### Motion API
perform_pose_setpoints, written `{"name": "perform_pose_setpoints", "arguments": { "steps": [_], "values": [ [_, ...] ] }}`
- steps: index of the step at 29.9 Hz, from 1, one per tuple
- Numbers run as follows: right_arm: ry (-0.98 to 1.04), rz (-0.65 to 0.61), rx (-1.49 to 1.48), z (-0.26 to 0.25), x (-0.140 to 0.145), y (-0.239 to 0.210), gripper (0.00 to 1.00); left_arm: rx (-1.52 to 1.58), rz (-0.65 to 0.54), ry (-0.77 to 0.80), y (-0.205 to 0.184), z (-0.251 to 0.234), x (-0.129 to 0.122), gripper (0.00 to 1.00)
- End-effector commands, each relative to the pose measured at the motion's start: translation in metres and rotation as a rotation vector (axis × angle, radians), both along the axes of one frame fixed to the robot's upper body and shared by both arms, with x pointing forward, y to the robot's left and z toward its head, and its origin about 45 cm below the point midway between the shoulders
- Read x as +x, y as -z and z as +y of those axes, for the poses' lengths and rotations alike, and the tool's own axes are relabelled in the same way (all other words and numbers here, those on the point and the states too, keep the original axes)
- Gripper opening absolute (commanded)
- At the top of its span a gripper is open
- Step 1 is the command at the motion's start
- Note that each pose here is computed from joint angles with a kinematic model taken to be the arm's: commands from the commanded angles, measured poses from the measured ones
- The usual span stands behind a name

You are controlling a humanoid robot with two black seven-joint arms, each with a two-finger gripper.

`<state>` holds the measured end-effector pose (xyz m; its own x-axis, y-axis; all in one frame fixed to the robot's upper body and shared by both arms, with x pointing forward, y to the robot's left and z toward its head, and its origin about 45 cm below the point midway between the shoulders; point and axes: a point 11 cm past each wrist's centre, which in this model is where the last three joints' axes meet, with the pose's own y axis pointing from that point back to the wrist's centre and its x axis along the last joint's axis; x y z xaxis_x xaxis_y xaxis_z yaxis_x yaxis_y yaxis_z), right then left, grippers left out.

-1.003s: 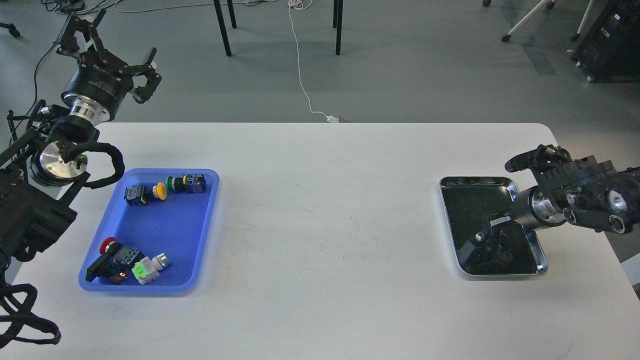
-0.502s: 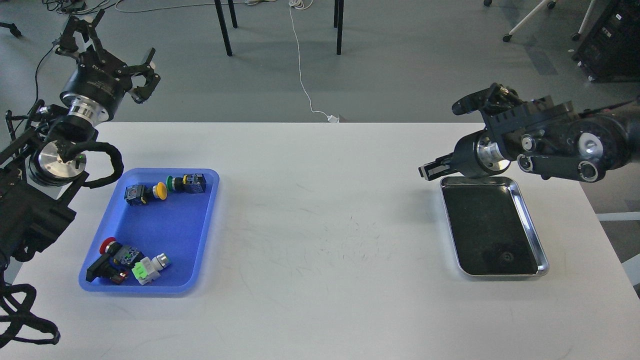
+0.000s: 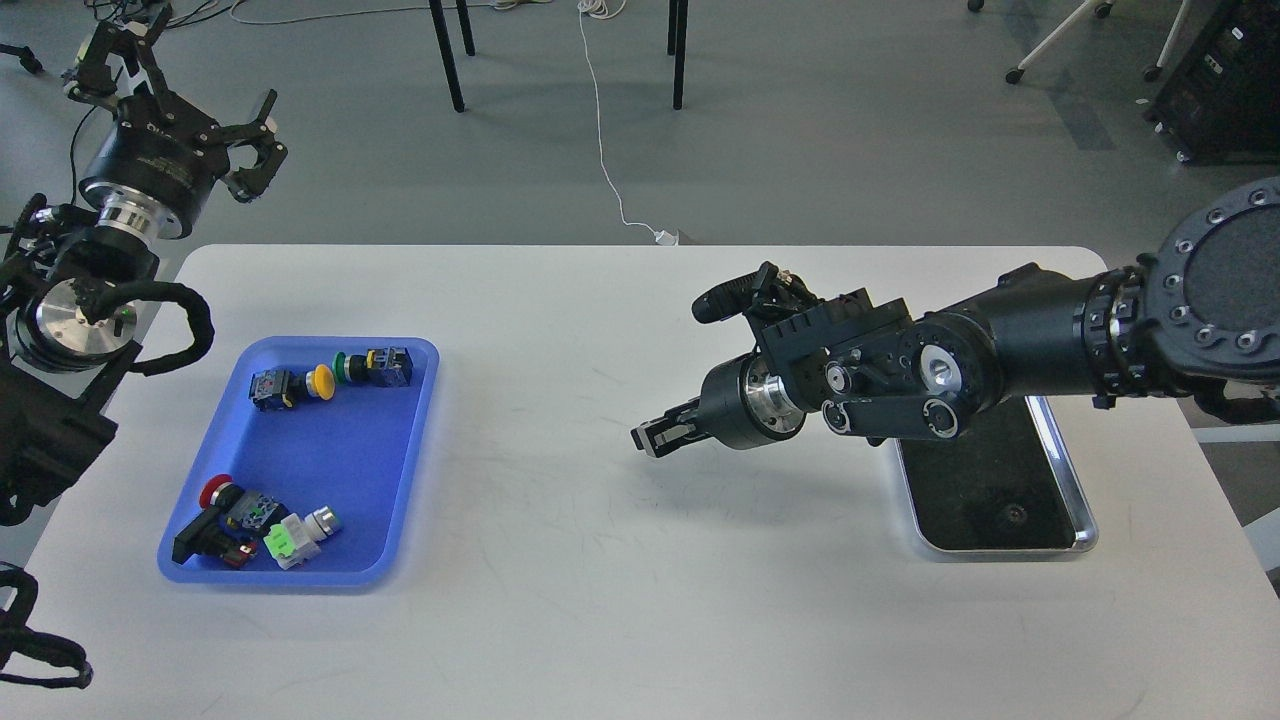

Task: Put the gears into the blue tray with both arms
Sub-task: 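Carry the black gear with the right gripper toward the table center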

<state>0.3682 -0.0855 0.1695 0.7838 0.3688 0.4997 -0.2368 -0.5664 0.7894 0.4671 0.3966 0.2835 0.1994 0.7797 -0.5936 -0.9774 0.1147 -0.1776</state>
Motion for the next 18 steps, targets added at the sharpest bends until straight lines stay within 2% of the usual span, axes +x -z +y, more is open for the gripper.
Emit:
{"name": "perform_pose_setpoints", "arguments": {
  "steps": [1, 10, 13, 15, 18],
  "values": [
    [0.017, 0.025, 0.013, -0.004, -0.003, 0.011, 0.09, 0.001, 0.000, -0.002, 0.001, 0.002, -0.001, 0.98],
    [0.049, 0.063, 0.004, -0.015, -0.011, 0.035, 0.21, 0.001, 0.002, -0.002, 0.001, 0.002, -0.001, 0.98],
    [0.054, 0.062, 0.012, -0.014, -0.011, 0.035, 0.34, 0.001, 0.004, -0.003, 0.002, 0.002, -0.001, 0.98],
    [0.056, 0.061, 0.021, -0.012, -0.010, 0.034, 0.39, 0.004, 0.005, -0.002, 0.002, 0.001, -0.001, 0.98],
    [0.080, 0.058, 0.060, -0.005, -0.006, 0.028, 0.56, 0.015, 0.014, 0.008, 0.005, -0.001, -0.001, 0.98]
  ]
}}
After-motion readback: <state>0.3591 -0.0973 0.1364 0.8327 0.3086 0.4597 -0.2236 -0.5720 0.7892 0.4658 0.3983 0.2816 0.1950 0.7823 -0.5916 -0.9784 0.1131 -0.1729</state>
